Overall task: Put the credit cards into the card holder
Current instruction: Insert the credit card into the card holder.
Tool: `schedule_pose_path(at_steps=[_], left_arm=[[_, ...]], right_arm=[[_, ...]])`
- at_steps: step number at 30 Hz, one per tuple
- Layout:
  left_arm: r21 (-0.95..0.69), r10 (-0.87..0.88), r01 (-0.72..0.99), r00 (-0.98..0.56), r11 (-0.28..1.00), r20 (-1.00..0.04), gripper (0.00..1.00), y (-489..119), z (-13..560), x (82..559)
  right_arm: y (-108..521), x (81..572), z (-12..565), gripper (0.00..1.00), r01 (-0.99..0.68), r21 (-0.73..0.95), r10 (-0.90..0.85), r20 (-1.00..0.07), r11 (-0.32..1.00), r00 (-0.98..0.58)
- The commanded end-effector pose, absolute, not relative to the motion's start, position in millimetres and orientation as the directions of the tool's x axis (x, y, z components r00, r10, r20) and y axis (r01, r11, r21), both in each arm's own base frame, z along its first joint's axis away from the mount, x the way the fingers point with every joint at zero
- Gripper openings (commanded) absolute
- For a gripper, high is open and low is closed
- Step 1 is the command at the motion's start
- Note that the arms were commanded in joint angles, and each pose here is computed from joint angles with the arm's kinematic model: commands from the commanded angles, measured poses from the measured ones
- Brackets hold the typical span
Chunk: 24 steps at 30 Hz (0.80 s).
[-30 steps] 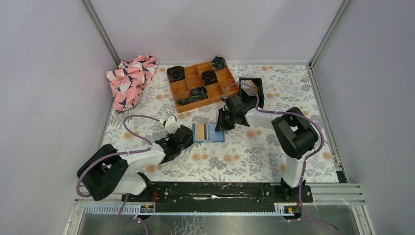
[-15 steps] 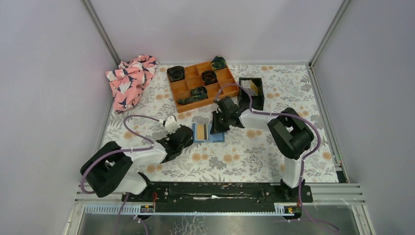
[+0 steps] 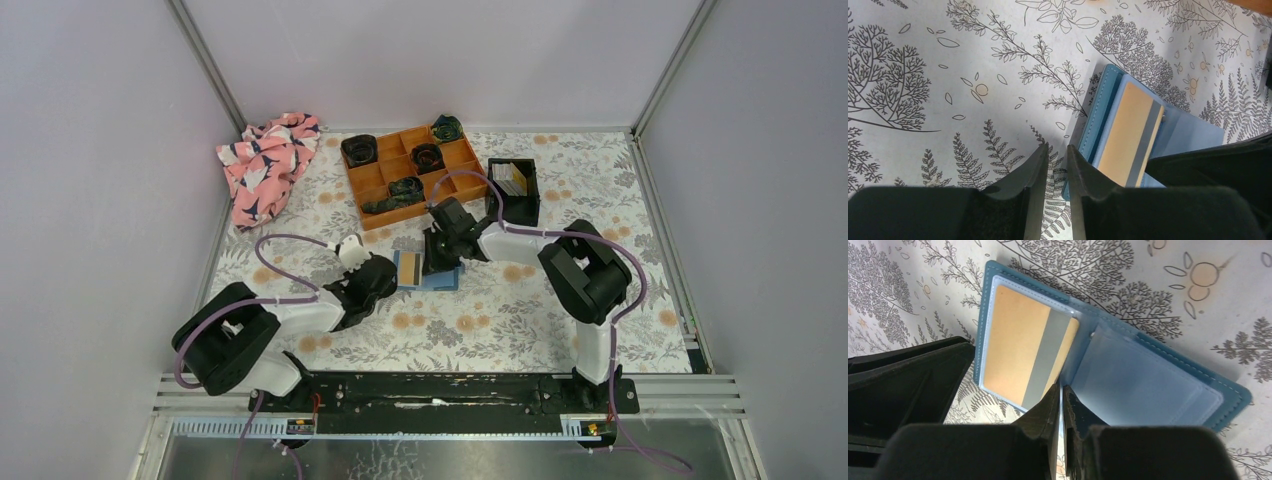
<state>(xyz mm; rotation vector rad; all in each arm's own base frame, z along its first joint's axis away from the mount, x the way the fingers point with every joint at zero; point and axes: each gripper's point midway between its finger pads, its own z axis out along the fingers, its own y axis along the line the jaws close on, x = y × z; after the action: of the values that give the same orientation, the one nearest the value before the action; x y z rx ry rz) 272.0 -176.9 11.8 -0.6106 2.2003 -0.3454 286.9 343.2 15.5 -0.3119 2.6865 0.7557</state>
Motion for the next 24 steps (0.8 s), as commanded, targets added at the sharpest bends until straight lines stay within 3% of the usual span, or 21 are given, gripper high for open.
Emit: schedule_pose_path(at_steps=[1, 8, 14, 20, 24], left_arm=[[-0.372, -0.483, -0.311, -0.623, 0.875, -0.615, 0.28, -171, -9, 257], [-0.362, -0.482, -0.32, -0.616, 0.876, -0.622, 0.28, -166, -6, 256], [-0.367, -0.511, -0.356, -0.57, 0.859, -0.643, 0.3, -154, 9, 257], [-0.392, -0.527, -0.353, -0.534, 0.85, -0.661, 0.32, -151, 33, 261], [-0.42, -0.534, -0.33, -0.505, 0.846, -0.678, 0.33, -151, 57, 265]], right_arm=[[358, 285, 19, 0.12, -0.318, 0.451, -0.142, -0.382, 0.834, -0.913], [356, 285, 23, 0.12, -0.33, 0.413, -0.156, -0.401, 0.849, -0.903], [333, 294, 47, 0.16, -0.365, 0.306, -0.186, -0.486, 0.879, -0.854], [313, 313, 95, 0.23, -0.389, 0.199, -0.185, -0.633, 0.9, -0.752], [308, 329, 147, 0.27, -0.431, 0.123, -0.183, -0.778, 0.894, -0.601]])
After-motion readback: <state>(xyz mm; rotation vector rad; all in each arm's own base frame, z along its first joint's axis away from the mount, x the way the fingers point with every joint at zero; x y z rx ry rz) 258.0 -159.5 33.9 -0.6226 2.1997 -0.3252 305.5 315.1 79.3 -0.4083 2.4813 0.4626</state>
